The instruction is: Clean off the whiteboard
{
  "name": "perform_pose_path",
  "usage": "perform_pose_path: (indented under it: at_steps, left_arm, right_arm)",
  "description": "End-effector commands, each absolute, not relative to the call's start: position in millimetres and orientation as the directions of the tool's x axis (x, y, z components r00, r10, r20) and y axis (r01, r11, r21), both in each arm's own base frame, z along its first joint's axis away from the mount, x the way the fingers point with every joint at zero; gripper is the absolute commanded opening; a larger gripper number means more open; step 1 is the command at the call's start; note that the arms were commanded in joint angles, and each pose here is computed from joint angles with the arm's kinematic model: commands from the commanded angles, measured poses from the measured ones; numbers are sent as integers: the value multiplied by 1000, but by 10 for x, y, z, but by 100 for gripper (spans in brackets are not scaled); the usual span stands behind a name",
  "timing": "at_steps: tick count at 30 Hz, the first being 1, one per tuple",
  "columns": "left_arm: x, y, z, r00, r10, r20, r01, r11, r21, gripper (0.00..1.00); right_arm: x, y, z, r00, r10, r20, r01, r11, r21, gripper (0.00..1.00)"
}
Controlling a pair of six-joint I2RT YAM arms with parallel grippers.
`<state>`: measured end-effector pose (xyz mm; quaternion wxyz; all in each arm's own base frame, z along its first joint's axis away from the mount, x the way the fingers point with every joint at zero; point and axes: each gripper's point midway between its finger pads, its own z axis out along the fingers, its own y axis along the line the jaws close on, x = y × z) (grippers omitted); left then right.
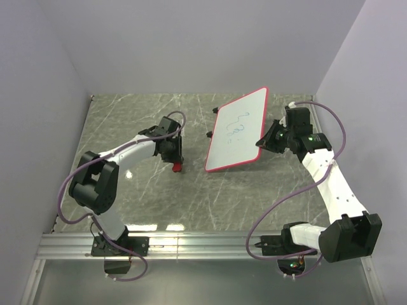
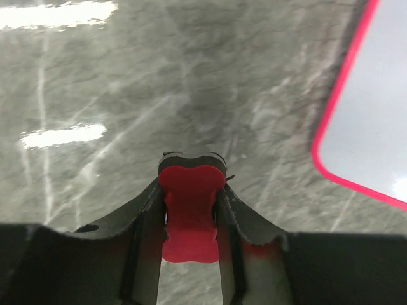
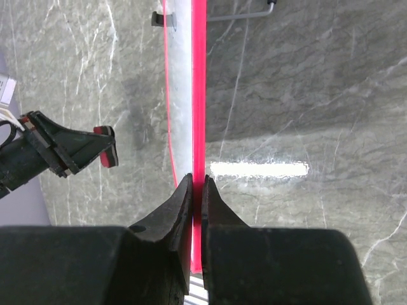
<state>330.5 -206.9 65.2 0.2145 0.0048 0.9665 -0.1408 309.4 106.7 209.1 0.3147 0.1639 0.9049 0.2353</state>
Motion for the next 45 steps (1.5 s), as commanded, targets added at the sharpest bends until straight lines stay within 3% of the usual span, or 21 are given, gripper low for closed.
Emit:
perform_pose_path:
  at_steps: [1, 2, 3, 9, 18, 27, 34, 40, 45]
  left_arm:
    - [3310, -1944, 722, -888, -35, -459, 81, 970, -229, 30]
    - [3298, -1938, 716, -890, -33, -454, 79, 971, -227, 34]
    - [3289, -1931, 732, -891, -28, -453, 83, 971, -223, 46]
    - [3284, -1817, 732, -889, -37, -456, 47, 984, -173, 66]
    - [3222, -1856, 793, -890, -40, -454, 61, 977, -206, 55]
    - [3293, -2099, 844, -874, 95, -477, 227, 947, -229, 74]
    - [3337, -2125, 662, -872, 149, -466, 272, 939, -209, 70]
    - [3425, -2086, 452, -884, 199, -423, 285, 947, -151, 61]
    - [3444, -2091, 396, -885, 219, -412, 300, 943, -141, 61]
  right_arm:
    - [3121, 975, 2228, -698, 431, -572, 119, 857, 501, 0]
    - [3121, 963, 2226, -697, 433, -572, 121, 857, 501, 0]
    - [3108, 958, 2202, -698, 432, -571, 122, 857, 500, 0]
    - [3012, 934, 2149, -693, 443, -569, 124, 851, 510, 0]
    - [2901, 874, 2078, -687, 444, -575, 133, 855, 501, 0]
    - [2827, 834, 2078, -681, 448, -580, 141, 857, 496, 0]
    - [2827, 826, 2113, -676, 458, -578, 150, 852, 501, 0]
    - [2791, 802, 2102, -679, 456, -576, 161, 858, 489, 0]
    - [2780, 788, 2076, -678, 462, -571, 173, 856, 487, 0]
